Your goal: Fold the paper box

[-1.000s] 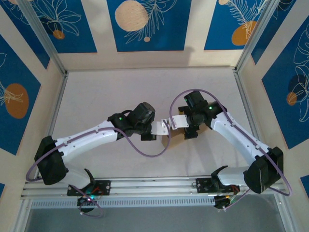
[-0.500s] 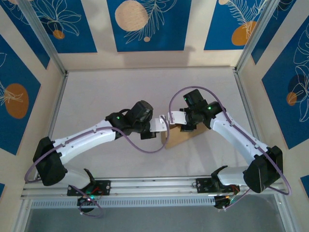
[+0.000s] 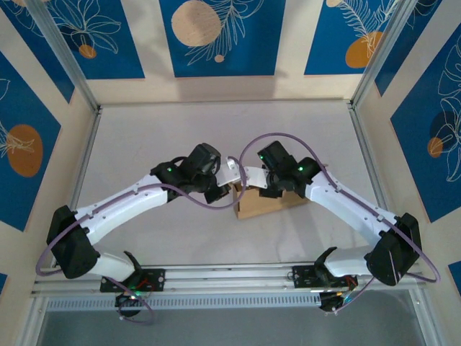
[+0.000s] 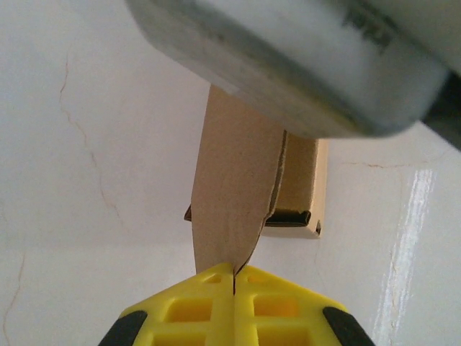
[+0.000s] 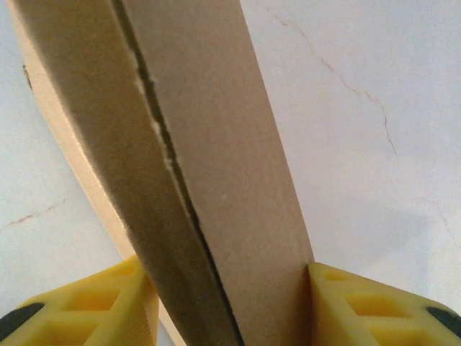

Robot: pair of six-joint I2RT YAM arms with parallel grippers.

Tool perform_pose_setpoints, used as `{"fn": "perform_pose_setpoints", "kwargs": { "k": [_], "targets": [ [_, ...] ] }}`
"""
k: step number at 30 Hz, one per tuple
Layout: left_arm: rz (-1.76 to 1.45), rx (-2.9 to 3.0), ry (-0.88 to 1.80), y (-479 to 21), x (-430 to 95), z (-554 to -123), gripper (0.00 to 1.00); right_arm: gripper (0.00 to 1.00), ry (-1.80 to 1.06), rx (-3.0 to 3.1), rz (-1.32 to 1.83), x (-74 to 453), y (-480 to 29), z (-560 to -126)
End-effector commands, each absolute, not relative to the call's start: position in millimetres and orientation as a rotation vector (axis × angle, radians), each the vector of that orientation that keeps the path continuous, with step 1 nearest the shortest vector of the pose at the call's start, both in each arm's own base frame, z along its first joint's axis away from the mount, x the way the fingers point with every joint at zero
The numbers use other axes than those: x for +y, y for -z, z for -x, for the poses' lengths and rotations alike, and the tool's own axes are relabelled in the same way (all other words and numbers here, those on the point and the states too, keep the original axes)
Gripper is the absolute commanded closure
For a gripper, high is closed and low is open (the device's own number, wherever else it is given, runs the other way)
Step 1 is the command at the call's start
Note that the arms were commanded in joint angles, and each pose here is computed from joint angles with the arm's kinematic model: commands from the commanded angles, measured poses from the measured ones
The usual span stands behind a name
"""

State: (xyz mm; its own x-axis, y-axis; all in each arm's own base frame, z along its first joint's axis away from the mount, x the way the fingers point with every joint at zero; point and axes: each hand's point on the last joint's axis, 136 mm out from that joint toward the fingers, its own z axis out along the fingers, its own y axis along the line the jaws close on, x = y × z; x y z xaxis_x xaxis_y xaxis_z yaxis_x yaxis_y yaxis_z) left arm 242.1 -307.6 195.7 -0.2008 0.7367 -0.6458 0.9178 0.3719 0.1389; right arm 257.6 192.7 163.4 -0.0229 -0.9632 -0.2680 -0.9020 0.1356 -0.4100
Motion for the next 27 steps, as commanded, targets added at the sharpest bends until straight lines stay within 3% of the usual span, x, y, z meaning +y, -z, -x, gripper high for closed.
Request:
{"fn": "perform_pose_setpoints", "kwargs": {
  "k": [1,19,27],
  "targets": [
    [-1.238,1.954,0.444,-241,-321,-258,1.0,0.58,0.023,2.036,1.836,213,-134,-231],
    [-0.835,2.087,0.582,-263,-301,-278,1.0,0.57,-0.12,2.101,1.615,251,-136,-216],
    [-0.824,2.124,0.651,-253,-298,-272,1.0,0.4,-0.072,2.083,1.619,251,-127,-210]
  ]
}}
